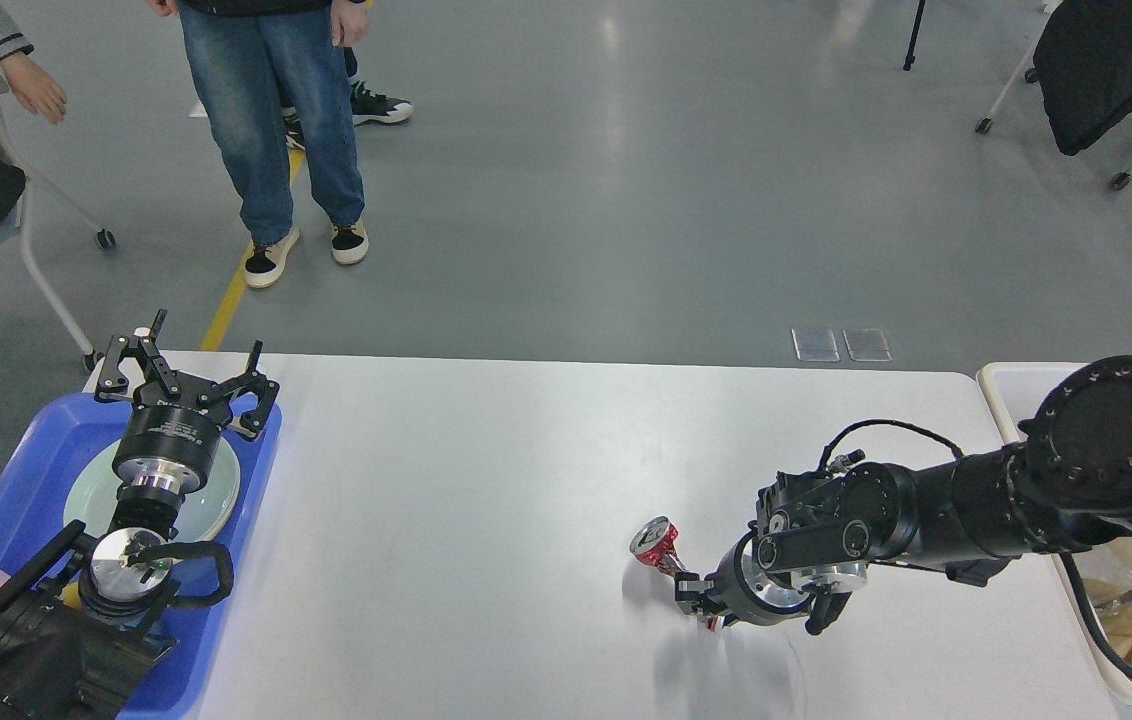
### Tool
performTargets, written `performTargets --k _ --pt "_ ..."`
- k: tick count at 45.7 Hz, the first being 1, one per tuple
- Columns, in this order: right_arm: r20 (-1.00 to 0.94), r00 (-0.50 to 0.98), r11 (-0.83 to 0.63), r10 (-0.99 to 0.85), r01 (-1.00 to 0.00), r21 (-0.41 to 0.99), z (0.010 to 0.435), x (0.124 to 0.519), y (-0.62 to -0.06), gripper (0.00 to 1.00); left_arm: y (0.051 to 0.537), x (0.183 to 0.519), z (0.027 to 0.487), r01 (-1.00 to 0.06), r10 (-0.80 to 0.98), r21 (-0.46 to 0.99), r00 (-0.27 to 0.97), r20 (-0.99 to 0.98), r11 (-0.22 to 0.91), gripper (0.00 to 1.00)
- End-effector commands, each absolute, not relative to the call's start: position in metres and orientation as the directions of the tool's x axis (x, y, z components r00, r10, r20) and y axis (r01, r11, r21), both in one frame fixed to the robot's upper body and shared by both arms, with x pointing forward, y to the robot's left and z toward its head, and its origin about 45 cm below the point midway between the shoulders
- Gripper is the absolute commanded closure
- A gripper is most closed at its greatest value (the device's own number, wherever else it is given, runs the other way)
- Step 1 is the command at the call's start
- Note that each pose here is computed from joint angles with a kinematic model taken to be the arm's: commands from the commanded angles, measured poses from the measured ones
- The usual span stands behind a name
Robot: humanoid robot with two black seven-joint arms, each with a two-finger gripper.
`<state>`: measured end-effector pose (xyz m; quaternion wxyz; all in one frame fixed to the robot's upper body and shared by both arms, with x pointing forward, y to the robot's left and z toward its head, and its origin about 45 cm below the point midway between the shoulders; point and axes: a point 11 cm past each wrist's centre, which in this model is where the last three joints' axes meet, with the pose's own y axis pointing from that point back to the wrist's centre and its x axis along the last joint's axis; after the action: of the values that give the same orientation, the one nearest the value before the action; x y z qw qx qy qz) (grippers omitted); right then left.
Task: Tidy desktop
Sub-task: 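Lower the right gripper and close it on the red can, then lift the red can and drop it into the white bin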
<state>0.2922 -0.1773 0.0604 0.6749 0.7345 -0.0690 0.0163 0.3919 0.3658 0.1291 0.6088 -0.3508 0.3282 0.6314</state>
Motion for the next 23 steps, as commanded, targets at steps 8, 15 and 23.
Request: performTargets --k 8,15,23 --pt "0.107 0.980 -0.094 -0.170 -0.125 0.988 0.092 0.310 -0.186 1.00 0.366 0.392 0.129 -0.999 0.539 -0.013 -0.013 -0.842 -0.043 0.04" --pt "0.113 0.980 -0.059 -0.163 -0.124 0.991 0.128 0.326 -0.201 1.00 0.366 0.392 0.129 -0.999 0.539 -0.013 -0.013 -0.842 -0.043 0.04" --pt "0.145 0.975 0.016 -0.171 -0.144 0.989 0.191 0.346 -0.234 1.00 0.366 0.392 0.129 -0.999 0.539 -0.013 -0.013 -0.842 -0.043 0.04"
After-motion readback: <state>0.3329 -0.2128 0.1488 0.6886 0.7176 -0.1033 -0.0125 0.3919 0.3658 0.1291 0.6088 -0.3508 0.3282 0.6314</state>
